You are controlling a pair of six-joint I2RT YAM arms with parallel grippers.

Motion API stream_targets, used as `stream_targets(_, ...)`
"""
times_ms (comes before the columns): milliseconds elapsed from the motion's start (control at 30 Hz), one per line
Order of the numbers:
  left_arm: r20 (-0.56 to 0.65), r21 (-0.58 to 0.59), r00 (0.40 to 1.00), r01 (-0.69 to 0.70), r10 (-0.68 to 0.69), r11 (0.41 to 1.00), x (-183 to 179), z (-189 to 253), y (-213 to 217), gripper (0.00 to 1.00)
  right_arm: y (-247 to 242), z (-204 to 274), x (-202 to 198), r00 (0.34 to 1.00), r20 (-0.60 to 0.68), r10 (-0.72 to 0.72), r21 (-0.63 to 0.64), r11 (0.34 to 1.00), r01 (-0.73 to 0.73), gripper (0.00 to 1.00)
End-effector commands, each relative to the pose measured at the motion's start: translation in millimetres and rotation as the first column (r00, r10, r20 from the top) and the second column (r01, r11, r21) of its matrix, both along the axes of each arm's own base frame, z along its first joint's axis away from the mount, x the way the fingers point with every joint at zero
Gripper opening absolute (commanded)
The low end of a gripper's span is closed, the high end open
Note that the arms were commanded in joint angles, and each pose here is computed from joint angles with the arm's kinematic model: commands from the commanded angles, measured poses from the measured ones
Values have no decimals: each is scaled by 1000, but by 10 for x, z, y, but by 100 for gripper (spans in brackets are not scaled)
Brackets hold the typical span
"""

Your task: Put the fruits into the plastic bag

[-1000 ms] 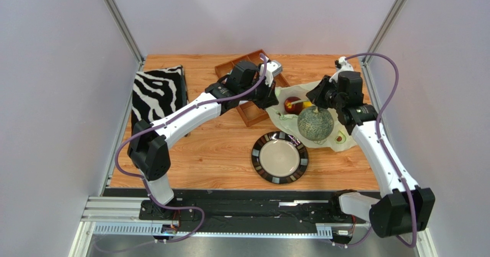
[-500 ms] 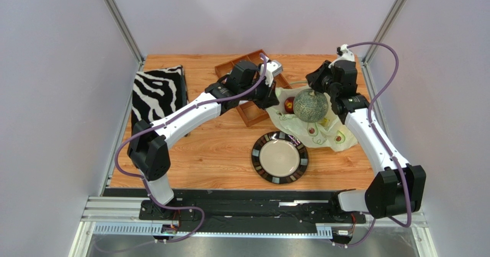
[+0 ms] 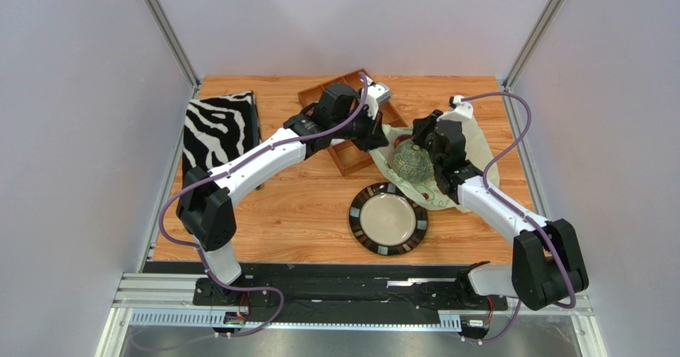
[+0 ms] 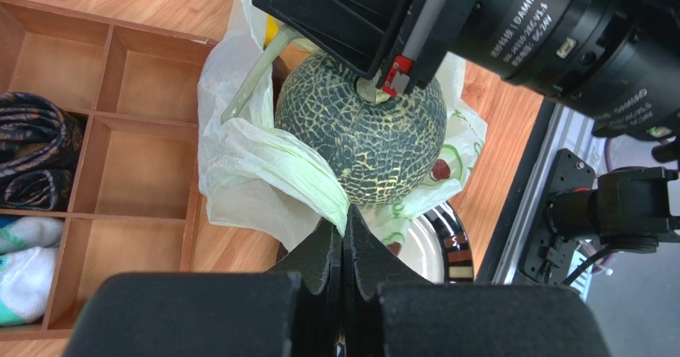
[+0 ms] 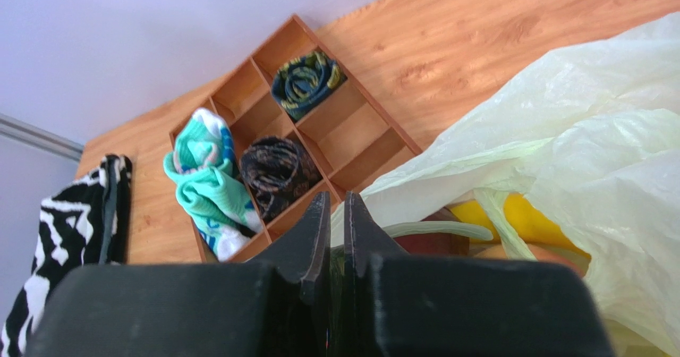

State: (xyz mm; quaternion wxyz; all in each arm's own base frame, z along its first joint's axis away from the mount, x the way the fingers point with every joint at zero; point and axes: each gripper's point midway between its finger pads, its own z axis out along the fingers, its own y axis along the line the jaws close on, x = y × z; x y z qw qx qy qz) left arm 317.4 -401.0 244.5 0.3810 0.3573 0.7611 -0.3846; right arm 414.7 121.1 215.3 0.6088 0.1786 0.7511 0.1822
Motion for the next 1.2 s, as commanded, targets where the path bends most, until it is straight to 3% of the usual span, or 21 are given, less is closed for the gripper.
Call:
stream_targets(0, 42, -90, 999, 11, -7, 996, -12, 344, -3, 0, -98, 520, -48, 972, 215, -94, 41, 995, 88, 0)
stream_targets(233, 33, -95, 999, -1, 4, 996, 24, 329, 18, 0, 27, 261, -220, 983, 168, -75, -16, 997, 79, 0)
stream_targets(400, 22, -94, 1000, -19, 21, 995, 54, 306, 35, 0, -277, 125, -414, 968, 129, -215, 21, 977, 214, 0)
stream_targets(533, -20, -109, 999, -28, 26, 994, 88, 274, 42, 0, -504, 276, -624, 942, 166, -293, 76, 956, 284, 0)
stream_targets(733, -62, -138, 998, -15, 7, 990, 95, 256, 24, 0, -462, 241, -675, 955, 156, -251, 57, 968, 245, 0)
stream_targets(1000, -48, -154, 998, 29, -37, 988, 39, 325, -8, 0, -130, 96, -424, 982, 108, -153, 28, 988, 151, 0)
stream_targets(1167, -43, -168, 996, 68, -77, 983, -6, 368, -40, 0, 132, 292, -248, 984, 142, -112, 3, 994, 112, 0)
